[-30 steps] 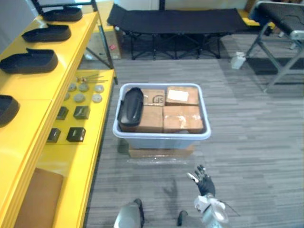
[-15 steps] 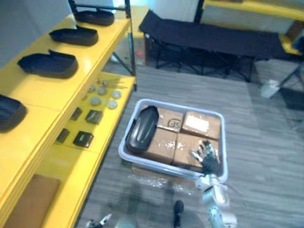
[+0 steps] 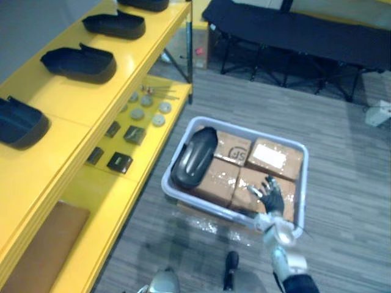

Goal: Walk over and take plastic housings, then place them on the shelf

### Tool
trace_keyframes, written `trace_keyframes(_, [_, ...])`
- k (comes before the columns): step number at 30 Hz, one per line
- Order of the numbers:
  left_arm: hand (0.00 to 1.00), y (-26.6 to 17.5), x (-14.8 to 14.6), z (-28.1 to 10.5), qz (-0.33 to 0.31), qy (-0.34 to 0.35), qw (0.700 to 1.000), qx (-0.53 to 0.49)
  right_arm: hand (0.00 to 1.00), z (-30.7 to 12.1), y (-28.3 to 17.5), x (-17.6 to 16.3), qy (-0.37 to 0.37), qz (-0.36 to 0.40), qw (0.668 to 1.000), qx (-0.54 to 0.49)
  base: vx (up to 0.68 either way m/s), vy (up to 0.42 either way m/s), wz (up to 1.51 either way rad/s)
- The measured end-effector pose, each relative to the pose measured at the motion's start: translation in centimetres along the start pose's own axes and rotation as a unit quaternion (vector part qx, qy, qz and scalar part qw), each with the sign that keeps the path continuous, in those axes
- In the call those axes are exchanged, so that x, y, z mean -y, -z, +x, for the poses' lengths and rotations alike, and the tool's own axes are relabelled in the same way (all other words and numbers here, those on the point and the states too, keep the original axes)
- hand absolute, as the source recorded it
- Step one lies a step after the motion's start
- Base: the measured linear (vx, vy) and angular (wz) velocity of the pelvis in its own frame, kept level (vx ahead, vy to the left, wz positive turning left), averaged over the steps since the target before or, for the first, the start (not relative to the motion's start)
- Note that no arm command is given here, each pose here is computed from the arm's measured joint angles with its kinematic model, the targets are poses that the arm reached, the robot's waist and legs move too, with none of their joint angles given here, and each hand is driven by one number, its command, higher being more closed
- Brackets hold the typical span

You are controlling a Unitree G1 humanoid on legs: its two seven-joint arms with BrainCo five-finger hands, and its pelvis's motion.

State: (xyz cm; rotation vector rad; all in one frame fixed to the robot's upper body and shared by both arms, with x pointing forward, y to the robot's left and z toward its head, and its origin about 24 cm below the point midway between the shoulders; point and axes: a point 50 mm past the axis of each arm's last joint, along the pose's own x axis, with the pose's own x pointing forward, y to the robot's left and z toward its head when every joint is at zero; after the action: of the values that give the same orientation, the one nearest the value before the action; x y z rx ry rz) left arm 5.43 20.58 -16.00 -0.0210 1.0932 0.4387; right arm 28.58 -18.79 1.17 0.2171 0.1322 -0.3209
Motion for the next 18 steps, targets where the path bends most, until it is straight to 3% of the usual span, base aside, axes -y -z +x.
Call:
trace_keyframes(7, [0.00, -2.1, 1.0, 0.4, -0.008, 0.029, 0.999, 0.030, 0.00, 4.9, -5.2, -1.1, 0.049, -0.038, 0.998, 0.031, -0.13, 0.017, 0.28])
trace_keyframes(18, [0.00, -1.9, 2.9, 0.0, 0.001, 0.083, 0.996, 0.031, 0.00, 9.3, -13.2, 1.1, 0.146, -0.084, 0.984, 0.056, 0.00, 0.032, 0.16])
